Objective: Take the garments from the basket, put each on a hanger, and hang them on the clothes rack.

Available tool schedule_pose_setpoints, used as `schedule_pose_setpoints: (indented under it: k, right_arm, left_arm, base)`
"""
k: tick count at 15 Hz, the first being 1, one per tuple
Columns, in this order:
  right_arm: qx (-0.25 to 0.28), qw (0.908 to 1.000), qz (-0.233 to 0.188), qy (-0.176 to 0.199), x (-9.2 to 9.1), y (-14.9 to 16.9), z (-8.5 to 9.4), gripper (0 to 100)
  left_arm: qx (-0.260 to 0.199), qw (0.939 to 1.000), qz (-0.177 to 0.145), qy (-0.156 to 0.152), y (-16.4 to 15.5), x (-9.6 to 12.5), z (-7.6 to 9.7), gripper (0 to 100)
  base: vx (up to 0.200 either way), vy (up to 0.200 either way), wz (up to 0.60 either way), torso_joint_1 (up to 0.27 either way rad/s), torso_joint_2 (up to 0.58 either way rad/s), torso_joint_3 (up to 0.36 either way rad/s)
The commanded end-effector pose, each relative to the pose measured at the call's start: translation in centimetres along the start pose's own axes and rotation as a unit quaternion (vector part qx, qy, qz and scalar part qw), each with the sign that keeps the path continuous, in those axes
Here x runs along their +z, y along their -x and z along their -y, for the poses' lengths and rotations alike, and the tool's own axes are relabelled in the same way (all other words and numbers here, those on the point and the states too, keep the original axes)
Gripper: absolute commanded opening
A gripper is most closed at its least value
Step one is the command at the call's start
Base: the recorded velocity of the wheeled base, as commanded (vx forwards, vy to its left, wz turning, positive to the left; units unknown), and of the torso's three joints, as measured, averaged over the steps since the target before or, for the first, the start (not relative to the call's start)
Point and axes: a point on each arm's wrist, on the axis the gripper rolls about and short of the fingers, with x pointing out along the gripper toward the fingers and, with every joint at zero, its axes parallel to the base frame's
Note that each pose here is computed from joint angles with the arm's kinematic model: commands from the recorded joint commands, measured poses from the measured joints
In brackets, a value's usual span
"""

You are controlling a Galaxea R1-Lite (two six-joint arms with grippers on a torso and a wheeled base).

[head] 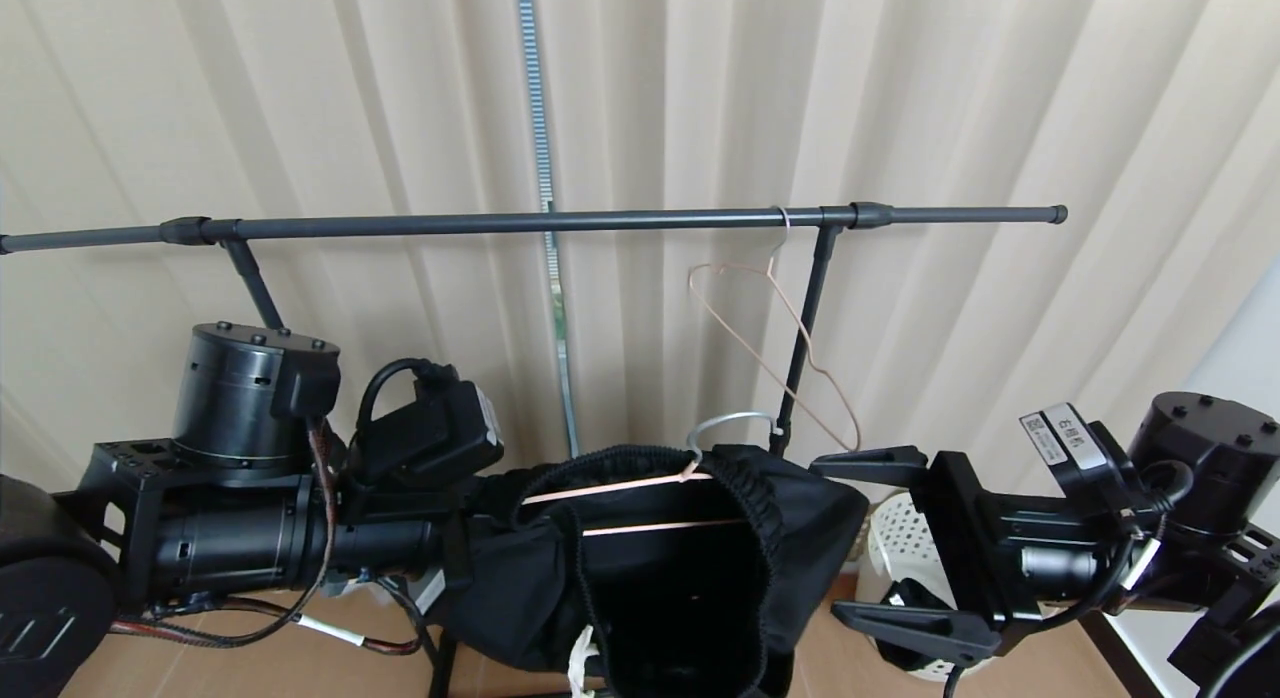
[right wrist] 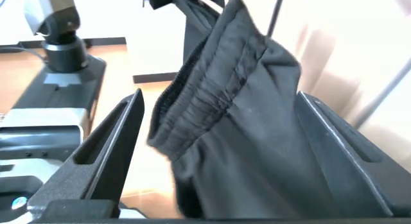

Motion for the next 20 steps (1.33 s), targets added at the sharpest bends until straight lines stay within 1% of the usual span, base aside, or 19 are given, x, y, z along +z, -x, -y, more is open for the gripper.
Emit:
schedule_pose_setpoints:
  k: [1, 4, 5, 8, 9, 11, 13, 14, 16, 18, 20]
  right_arm:
    - [-0.016, 0.9999, 0.001, 0.004, 0.1, 0.5, 0.5, 100]
    - [-0.038, 0.999, 0.002, 0.024, 0.3, 0.8, 0.9, 100]
    - [-0.058, 0.9978, -0.001, 0.032, 0.3, 0.8, 1.1, 100]
    - [-0.111, 0.9908, -0.022, 0.075, -0.4, 0.3, 1.5, 100]
    - [-0.125, 0.988, -0.029, 0.086, -0.5, 0.0, 1.6, 100]
    - [-0.15, 0.9836, -0.044, 0.089, -1.3, -0.5, 1.9, 100]
    - [-0.151, 0.9836, -0.045, 0.088, -1.3, -0.5, 2.0, 100]
    - [-0.148, 0.9843, -0.048, 0.084, -1.5, -0.5, 1.8, 100]
    - [-0.14, 0.9856, -0.049, 0.082, -1.6, -0.8, 1.6, 100]
    - [-0.138, 0.9862, -0.052, 0.076, -2.0, -1.0, 1.7, 100]
    - [-0.138, 0.9857, -0.04, 0.088, -0.7, -0.5, 1.0, 100]
  left_arm:
    - [0.009, 0.9999, 0.008, -0.003, 1.1, 0.1, 0.4, 0]
    - [0.018, 0.9997, 0.009, 0.012, 2.3, -0.2, 0.8, 0]
    - [0.021, 0.9996, 0.009, 0.016, 2.7, -0.5, 0.9, 0]
    - [0.027, 0.9993, 0.008, 0.023, 3.5, -0.9, 1.4, 0]
    - [0.027, 0.9991, 0.008, 0.033, 3.7, -1.0, 1.5, 0]
    - [0.024, 0.9981, 0.012, 0.056, 4.1, -1.1, 1.9, 0]
    - [0.025, 0.9979, 0.012, 0.06, 4.1, -1.1, 1.9, 0]
    - [0.016, 0.9962, 0.018, 0.084, 4.4, -1.3, 2.2, 0]
    - [0.006, 0.9941, 0.031, 0.104, 4.9, -1.2, 2.6, 0]
    - [0.002, 0.993, 0.03, 0.114, 5.0, -1.4, 2.8, 0]
    - [0.001, 0.9926, 0.028, 0.118, 5.0, -1.6, 2.9, 0]
  base:
    - [0.0, 0.0, 0.0, 0.0, 0.0, 0.0]
    - [0.0, 0.0, 0.0, 0.0, 0.0, 0.0]
    - [0.0, 0.0, 0.0, 0.0, 0.0, 0.0]
    - [0.0, 0.0, 0.0, 0.0, 0.0, 0.0]
    - [0.0, 0.0, 0.0, 0.0, 0.0, 0.0]
    - [0.0, 0.0, 0.0, 0.0, 0.0, 0.0]
    - [0.0, 0.0, 0.0, 0.0, 0.0, 0.0]
    - [0.0, 0.0, 0.0, 0.0, 0.0, 0.0]
    - [0.0, 0.0, 0.0, 0.0, 0.0, 0.0]
    - [0.0, 0.0, 0.0, 0.0, 0.0, 0.0]
    - [0.0, 0.0, 0.0, 0.0, 0.0, 0.0]
